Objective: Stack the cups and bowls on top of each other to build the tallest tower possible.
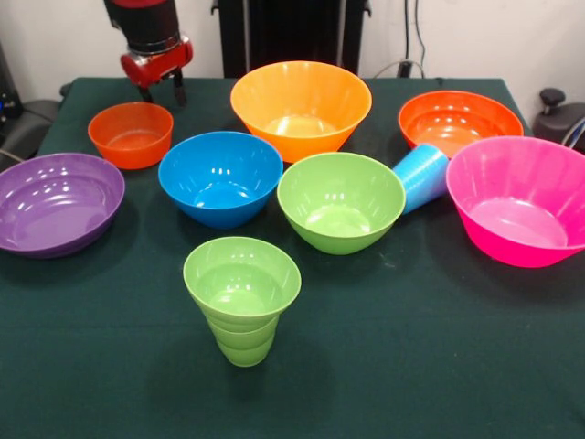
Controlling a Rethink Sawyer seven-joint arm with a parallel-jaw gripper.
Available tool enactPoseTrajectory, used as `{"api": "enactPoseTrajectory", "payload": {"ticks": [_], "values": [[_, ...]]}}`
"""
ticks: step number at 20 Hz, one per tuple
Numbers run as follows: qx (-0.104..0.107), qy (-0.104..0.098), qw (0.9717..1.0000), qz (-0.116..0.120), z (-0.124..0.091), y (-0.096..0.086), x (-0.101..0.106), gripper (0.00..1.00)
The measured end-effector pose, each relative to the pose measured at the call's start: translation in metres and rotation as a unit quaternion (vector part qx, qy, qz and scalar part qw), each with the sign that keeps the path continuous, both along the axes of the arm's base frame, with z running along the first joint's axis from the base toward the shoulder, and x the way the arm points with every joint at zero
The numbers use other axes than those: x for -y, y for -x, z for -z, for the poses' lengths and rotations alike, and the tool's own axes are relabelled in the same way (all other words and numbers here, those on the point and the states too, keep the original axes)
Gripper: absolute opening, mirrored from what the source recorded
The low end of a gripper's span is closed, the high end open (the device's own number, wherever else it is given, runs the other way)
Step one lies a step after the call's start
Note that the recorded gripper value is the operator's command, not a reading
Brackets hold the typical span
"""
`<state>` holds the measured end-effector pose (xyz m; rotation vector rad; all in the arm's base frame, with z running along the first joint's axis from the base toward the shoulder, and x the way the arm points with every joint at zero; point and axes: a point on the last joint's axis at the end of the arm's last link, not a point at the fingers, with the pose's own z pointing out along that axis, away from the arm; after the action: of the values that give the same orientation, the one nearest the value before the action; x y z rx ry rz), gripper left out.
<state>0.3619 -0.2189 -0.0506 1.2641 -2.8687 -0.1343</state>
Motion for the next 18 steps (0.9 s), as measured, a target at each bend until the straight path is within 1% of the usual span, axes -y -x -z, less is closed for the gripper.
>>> {"api": "enactPoseTrajectory", "payload": {"ticks": [6,10,14,17,18], "values": [[0.001,0.007,1.0,0.005,-0.005,-0.001,0.006,1.0],[0.01,0.025,0.9995,0.018,-0.022,-0.013,0.019,1.0],[0.022,0.047,0.9979,0.038,-0.047,-0.03,0.036,1.0],[0.031,0.06,0.9966,0.047,-0.06,-0.037,0.046,1.0],[0.031,0.061,0.9965,0.047,-0.061,-0.038,0.046,1.0]]}}
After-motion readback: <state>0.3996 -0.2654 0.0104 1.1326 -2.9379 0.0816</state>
